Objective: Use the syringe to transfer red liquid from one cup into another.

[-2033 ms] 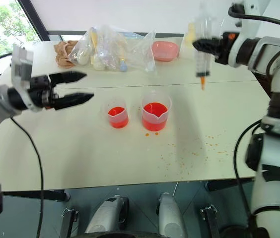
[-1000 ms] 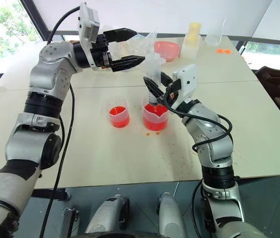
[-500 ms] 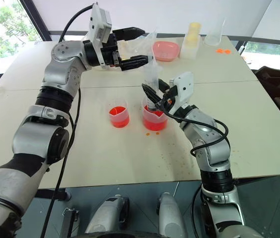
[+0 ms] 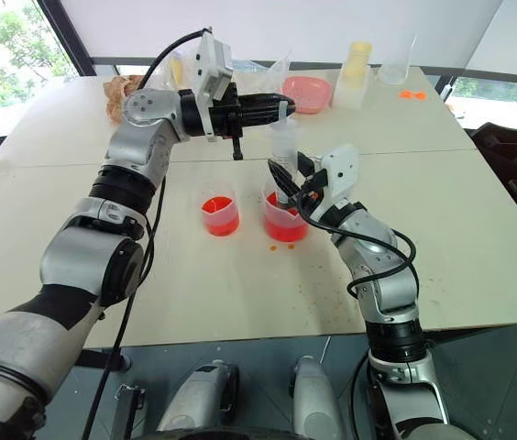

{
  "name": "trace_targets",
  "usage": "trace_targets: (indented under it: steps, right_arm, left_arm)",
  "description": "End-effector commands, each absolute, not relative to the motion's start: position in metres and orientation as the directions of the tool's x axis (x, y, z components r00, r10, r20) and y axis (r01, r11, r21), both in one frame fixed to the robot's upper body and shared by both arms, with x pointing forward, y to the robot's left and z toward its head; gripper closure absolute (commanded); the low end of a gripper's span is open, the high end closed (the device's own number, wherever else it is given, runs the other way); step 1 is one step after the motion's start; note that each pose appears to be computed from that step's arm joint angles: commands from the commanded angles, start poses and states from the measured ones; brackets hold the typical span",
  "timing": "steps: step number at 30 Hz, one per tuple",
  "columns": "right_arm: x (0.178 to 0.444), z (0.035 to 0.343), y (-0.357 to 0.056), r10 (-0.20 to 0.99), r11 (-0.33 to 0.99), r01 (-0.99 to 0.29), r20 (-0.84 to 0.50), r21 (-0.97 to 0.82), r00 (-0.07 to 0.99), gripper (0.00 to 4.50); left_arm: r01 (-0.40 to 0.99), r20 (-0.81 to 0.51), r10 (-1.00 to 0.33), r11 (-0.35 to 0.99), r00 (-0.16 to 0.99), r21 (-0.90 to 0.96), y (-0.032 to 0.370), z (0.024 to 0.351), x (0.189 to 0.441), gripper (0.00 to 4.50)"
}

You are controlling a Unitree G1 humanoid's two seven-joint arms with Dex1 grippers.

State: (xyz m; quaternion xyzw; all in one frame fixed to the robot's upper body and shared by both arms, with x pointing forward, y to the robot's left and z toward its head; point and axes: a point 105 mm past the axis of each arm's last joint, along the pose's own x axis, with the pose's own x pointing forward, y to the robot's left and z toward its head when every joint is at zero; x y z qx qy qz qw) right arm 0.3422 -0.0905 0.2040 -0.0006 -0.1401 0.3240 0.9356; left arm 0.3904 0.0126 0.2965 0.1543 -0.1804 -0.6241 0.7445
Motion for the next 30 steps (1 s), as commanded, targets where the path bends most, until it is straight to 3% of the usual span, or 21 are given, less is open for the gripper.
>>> trace_targets:
  steps: [1, 9, 17, 20, 28, 29, 30]
  right_arm:
    - [0.331, 0.19, -0.063, 0.701, 0.709, -0.696, 0.225, -0.115, 0.677, 3.07]
    - [0.333, 0.183, -0.058, 0.707, 0.703, -0.702, 0.216, -0.113, 0.673, 3.07]
    - [0.334, 0.182, -0.056, 0.712, 0.697, -0.708, 0.217, -0.11, 0.667, 3.07]
    - [0.336, 0.185, -0.058, 0.702, 0.707, -0.698, 0.227, -0.115, 0.674, 3.07]
    - [0.347, 0.216, -0.083, 0.642, 0.763, -0.628, 0.293, -0.153, 0.709, 3.07]
    - [0.347, 0.221, -0.085, 0.638, 0.767, -0.623, 0.301, -0.156, 0.709, 3.07]
    - [0.347, 0.225, -0.087, 0.634, 0.769, -0.62, 0.309, -0.157, 0.708, 3.07]
  left_arm:
    - [0.793, 0.188, -0.965, 0.259, 0.185, 0.551, 0.016, 0.349, 0.387, 4.47]
    - [0.74, 0.255, -0.939, 0.339, 0.23, 0.581, 0.029, 0.379, 0.39, 4.47]
    - [0.751, 0.249, -0.942, 0.33, 0.225, 0.572, 0.03, 0.376, 0.39, 4.47]
    - [0.769, 0.208, -0.954, 0.296, 0.214, 0.566, 0.029, 0.366, 0.39, 3.54]
    - [0.824, 0.212, -0.947, 0.316, 0.242, 0.471, 0.045, 0.352, 0.394, 0.34]
    - [0.839, 0.2, -0.95, 0.306, 0.239, 0.45, 0.047, 0.347, 0.393, 0.05]
    - [0.855, 0.182, -0.955, 0.29, 0.233, 0.431, 0.049, 0.341, 0.392, 0.05]
